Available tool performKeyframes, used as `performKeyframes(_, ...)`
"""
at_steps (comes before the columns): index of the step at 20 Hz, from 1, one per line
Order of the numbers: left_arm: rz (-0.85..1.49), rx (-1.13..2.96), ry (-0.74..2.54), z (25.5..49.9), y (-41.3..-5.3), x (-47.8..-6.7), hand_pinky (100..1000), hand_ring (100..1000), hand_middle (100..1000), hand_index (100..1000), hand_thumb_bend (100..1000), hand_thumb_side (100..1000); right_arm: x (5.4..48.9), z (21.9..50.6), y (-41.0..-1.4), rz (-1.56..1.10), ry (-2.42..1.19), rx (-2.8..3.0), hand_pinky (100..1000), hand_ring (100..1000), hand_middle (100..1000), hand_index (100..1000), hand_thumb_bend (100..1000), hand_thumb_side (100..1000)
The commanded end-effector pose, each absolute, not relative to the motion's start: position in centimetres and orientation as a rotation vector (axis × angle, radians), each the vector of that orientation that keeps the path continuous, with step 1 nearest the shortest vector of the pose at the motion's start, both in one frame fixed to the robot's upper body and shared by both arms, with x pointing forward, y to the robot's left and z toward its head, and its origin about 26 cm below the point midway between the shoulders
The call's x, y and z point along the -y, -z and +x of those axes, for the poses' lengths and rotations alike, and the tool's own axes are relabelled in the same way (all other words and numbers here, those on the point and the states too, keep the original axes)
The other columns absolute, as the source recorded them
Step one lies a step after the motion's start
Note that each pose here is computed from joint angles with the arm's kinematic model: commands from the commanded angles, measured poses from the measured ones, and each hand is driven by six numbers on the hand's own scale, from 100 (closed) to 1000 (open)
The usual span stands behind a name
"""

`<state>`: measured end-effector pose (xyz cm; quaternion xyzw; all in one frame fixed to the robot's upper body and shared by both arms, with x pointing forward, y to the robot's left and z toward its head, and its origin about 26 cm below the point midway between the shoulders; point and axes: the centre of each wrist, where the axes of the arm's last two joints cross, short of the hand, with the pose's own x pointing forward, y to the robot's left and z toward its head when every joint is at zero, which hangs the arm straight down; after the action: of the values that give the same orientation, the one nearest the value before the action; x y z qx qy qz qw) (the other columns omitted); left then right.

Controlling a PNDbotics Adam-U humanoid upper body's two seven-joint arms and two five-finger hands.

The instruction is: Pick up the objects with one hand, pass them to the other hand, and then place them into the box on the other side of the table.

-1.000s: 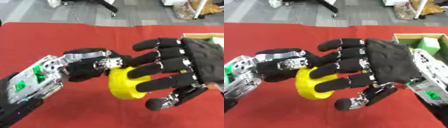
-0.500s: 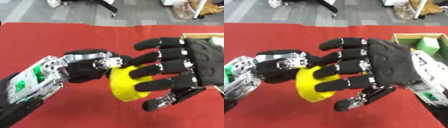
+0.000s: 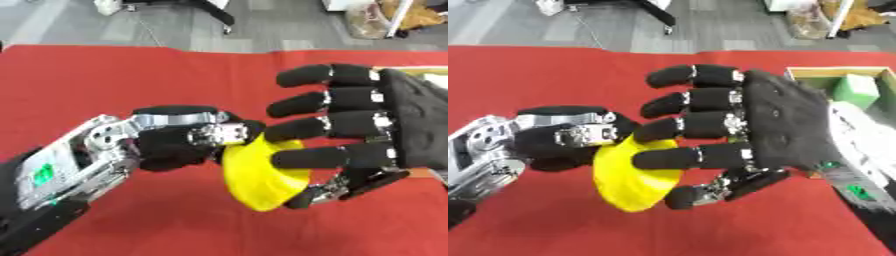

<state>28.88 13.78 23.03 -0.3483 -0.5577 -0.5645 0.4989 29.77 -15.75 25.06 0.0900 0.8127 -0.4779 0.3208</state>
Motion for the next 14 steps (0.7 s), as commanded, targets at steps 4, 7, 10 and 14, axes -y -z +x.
performKeyframes(4,-0.84,1.377,1.402,28.66,-24.09,-13.87,579,451,399,541,100,765,16.22,29.58,-25.74,0.184,1.188,-2.091,811,699,659,838,432,327)
performKeyframes(7,-0.843,1.383,1.405,28.67,-24.18,-13.84,579,450,398,540,100,760,16.19,29.57,-25.66,0.186,1.191,-2.087,793,670,609,778,428,289)
performKeyframes(10,-0.844,1.384,1.407,28.66,-24.23,-13.78,579,451,399,541,100,763,16.09,29.54,-25.62,0.177,1.183,-2.091,785,649,571,715,423,247)
performKeyframes(14,-0.839,1.38,1.407,28.63,-24.17,-13.71,580,452,400,541,100,768,15.97,29.49,-25.41,0.155,1.178,-2.107,767,623,529,603,398,100)
